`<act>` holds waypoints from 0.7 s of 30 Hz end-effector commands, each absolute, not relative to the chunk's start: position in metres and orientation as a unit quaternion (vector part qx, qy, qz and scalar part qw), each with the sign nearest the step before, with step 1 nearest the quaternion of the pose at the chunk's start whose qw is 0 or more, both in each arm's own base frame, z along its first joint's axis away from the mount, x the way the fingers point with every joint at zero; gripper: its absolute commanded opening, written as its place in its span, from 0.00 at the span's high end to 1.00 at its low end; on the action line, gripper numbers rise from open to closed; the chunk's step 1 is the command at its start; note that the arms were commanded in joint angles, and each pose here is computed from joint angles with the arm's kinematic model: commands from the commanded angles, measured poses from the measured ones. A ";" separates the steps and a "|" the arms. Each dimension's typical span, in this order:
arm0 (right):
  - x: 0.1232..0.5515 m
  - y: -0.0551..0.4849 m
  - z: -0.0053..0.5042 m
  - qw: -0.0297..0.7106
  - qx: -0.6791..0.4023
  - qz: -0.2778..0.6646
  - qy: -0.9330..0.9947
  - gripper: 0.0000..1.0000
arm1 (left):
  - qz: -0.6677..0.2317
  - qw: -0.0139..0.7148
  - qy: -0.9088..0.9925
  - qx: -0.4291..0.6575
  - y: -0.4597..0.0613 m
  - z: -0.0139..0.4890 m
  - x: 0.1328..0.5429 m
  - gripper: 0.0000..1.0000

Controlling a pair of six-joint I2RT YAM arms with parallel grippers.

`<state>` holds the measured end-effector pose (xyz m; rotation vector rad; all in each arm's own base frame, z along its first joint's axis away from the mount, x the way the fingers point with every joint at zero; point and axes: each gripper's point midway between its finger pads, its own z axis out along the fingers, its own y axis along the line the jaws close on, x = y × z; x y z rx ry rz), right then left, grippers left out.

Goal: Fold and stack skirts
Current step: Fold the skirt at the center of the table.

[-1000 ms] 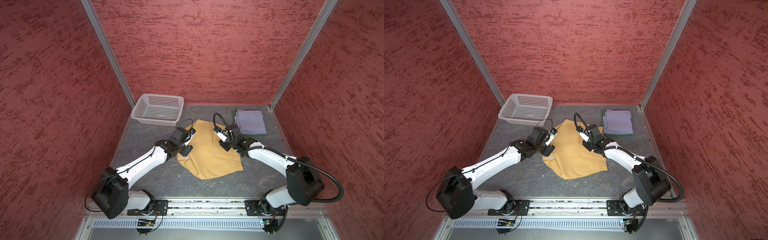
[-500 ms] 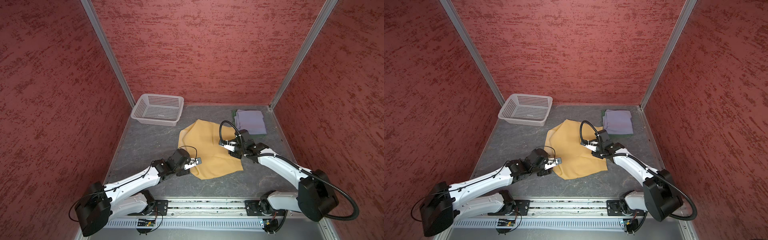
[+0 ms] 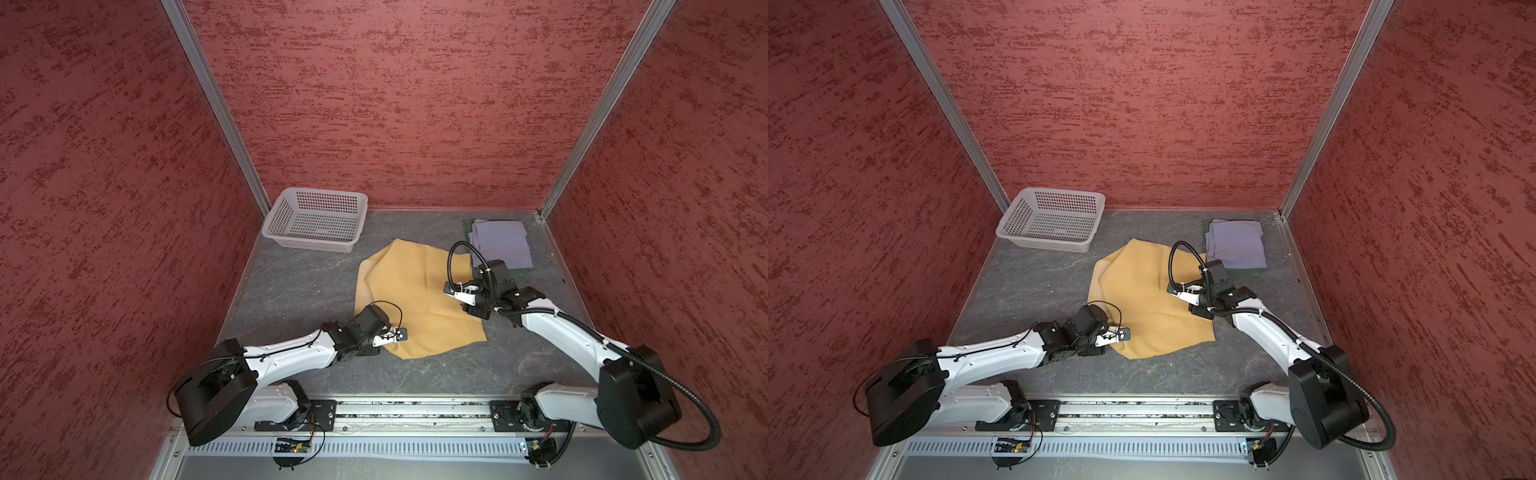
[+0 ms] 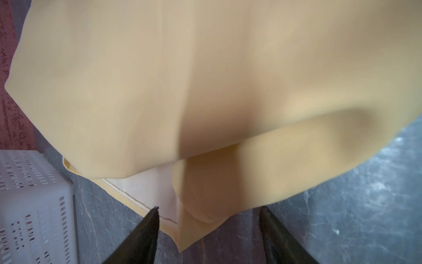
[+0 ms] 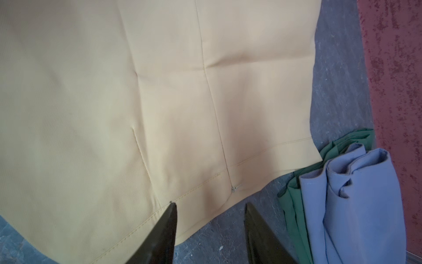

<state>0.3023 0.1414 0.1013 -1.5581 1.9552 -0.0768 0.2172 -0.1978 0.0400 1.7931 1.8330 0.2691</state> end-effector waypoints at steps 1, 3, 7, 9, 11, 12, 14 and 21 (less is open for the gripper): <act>0.294 0.145 0.100 0.321 -0.603 -0.009 0.730 0.51 | 0.107 0.277 0.675 0.676 -0.200 0.034 0.218 0.33; 0.293 0.144 0.098 0.318 -0.599 -0.007 0.735 0.51 | 0.109 0.274 0.674 0.678 -0.200 0.029 0.219 0.37; 0.289 0.142 0.093 0.312 -0.596 -0.003 0.740 0.51 | 0.112 0.265 0.675 0.680 -0.200 0.020 0.219 0.44; 0.286 0.140 0.090 0.306 -0.601 -0.006 0.738 0.51 | 0.114 0.260 0.675 0.681 -0.198 0.015 0.219 0.50; 0.284 0.139 0.087 0.299 -0.607 -0.007 0.736 0.51 | 0.118 0.254 0.677 0.681 -0.196 0.012 0.218 0.56; 0.282 0.138 0.086 0.295 -0.614 -0.008 0.732 0.51 | 0.120 0.253 0.678 0.679 -0.194 0.011 0.218 0.61; 0.277 0.136 0.081 0.286 -0.628 -0.010 0.724 0.52 | 0.123 0.254 0.681 0.676 -0.193 0.011 0.218 0.64; 0.262 0.127 0.079 0.279 -0.660 -0.031 0.697 0.52 | 0.148 0.274 0.686 0.658 -0.188 0.026 0.226 1.00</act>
